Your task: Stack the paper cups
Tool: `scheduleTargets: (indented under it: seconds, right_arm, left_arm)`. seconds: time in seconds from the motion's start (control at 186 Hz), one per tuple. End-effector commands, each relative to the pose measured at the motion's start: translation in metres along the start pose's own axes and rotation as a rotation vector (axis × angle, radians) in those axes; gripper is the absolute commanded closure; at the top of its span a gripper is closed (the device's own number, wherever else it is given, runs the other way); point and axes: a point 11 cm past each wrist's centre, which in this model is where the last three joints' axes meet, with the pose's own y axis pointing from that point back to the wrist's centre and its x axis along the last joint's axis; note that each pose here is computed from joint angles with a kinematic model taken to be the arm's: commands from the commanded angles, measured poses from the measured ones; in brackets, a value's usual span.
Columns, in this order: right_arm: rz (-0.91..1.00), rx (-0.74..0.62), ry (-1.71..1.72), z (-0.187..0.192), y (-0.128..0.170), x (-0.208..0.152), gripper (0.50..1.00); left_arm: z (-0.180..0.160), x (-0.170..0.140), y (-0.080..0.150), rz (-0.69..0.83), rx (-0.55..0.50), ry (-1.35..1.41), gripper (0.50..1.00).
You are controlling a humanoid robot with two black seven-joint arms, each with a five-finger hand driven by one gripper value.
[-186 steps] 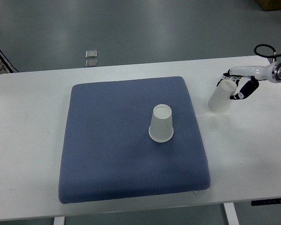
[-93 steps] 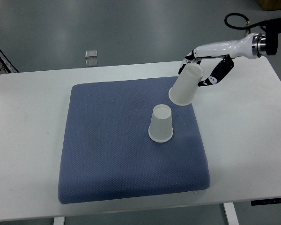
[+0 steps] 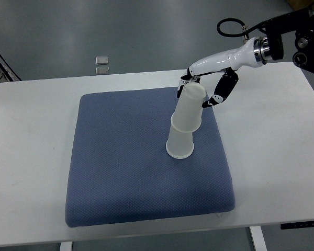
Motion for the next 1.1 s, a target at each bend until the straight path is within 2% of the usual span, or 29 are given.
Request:
scheduleTargets:
  seconds: [0.0,0.376,0.5,0.543,0.612,0.725,0.784,0.908,1.096]
  right_arm:
    - [-0.006,0.002,0.002,0.000,-0.005,-0.002,0.889]
    - [-0.032,0.010,-0.001,-0.002,-0.021,-0.012,0.885]
    - [-0.043,0.002,-0.005,0.002,-0.023,-0.018,0.861]
    - [-0.042,0.000,-0.008,0.003,-0.023,-0.018,0.834]
    - [-0.049,0.012,-0.009,0.000,-0.028,-0.021,0.752]
    - [-0.050,0.017,-0.010,-0.002,-0.030,-0.020,0.687]
    - [-0.048,0.019,-0.013,-0.002,-0.030,-0.020,0.636]
    - [-0.031,0.011,-0.028,0.002,-0.027,-0.017,0.607]
    - [0.029,0.004,-0.066,0.010,-0.018,-0.008,0.607]
  left_arm:
    - [0.000,0.000,0.000,0.001,0.000,0.000,0.500]
    - [0.000,0.000,0.000,0.001,0.000,0.000,0.500]
    - [0.000,0.000,0.000,0.001,0.000,0.000,0.500]
    - [0.000,0.000,0.000,0.001,0.000,0.000,0.500]
    - [0.000,0.000,0.000,-0.001,0.000,0.000,0.500]
    - [0.000,0.000,0.000,0.001,0.000,0.000,0.500]
    - [0.000,0.000,0.000,0.001,0.000,0.000,0.500]
    - [0.000,0.000,0.000,0.001,0.000,0.000,0.500]
    - [0.000,0.000,0.000,0.001,0.000,0.000,0.500]
